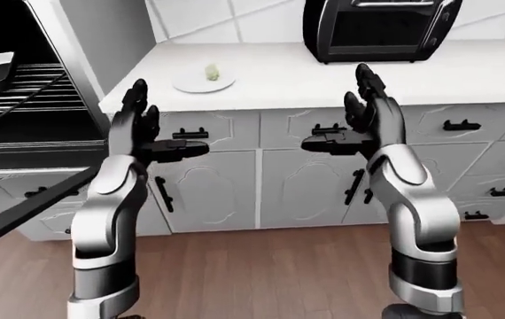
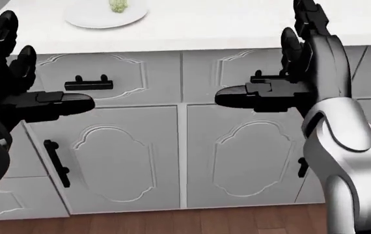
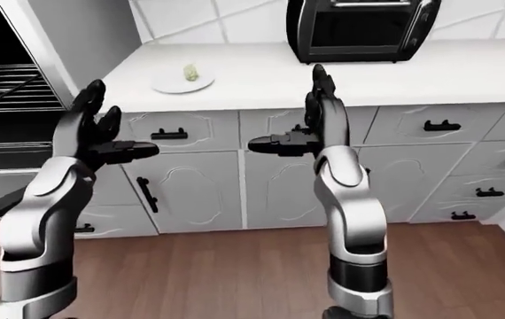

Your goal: Place the broccoli on the top rack of the oven.

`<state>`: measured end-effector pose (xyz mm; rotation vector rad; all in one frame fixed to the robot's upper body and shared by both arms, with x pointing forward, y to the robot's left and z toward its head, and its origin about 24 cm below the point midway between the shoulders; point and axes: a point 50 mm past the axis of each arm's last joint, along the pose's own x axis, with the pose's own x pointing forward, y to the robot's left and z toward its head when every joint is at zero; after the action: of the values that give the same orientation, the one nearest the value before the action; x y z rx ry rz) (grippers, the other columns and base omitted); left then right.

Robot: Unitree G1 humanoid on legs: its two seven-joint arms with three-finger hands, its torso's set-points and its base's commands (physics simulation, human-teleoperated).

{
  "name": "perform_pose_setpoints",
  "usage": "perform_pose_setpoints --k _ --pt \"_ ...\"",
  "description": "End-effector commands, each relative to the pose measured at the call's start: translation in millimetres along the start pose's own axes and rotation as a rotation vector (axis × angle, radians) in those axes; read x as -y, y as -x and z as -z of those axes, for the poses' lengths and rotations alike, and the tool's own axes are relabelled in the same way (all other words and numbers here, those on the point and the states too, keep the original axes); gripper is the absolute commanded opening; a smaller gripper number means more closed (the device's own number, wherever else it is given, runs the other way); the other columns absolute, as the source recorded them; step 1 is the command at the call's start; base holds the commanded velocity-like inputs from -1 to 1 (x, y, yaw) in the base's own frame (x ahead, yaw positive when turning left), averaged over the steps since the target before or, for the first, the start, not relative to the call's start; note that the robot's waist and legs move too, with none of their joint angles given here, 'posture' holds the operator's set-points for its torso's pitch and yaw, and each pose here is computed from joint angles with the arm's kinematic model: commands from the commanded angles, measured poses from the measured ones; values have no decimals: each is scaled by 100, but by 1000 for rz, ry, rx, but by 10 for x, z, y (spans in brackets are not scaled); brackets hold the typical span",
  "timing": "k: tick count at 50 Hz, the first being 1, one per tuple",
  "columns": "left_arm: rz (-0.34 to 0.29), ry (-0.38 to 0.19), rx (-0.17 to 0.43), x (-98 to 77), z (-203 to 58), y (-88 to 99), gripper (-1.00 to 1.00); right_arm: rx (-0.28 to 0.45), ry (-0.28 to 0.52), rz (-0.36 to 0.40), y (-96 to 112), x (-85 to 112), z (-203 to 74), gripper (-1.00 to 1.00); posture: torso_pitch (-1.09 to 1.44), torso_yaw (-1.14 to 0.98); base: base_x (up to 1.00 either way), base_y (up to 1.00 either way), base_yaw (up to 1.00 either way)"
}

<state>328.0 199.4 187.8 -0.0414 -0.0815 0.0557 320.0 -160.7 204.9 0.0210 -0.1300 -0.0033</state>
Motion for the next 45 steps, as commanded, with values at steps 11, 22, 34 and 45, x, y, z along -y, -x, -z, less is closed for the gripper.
perform_pose_setpoints --k 11,22,34,45 --pt "32 1 97 66 -217 15 100 84 3 7 18 13 -183 100 0 0 37 0 0" --pt "31 -1 98 59 -212 7 100 84 4 6 15 10 -193 100 0 0 37 0 0" --pt "35 -4 98 75 -217 14 100 94 -6 6 30 2 -221 100 0 0 6 0 0" --pt "35 -3 98 71 -220 18 100 98 -5 7 35 7 -240 100 0 0 4 0 0"
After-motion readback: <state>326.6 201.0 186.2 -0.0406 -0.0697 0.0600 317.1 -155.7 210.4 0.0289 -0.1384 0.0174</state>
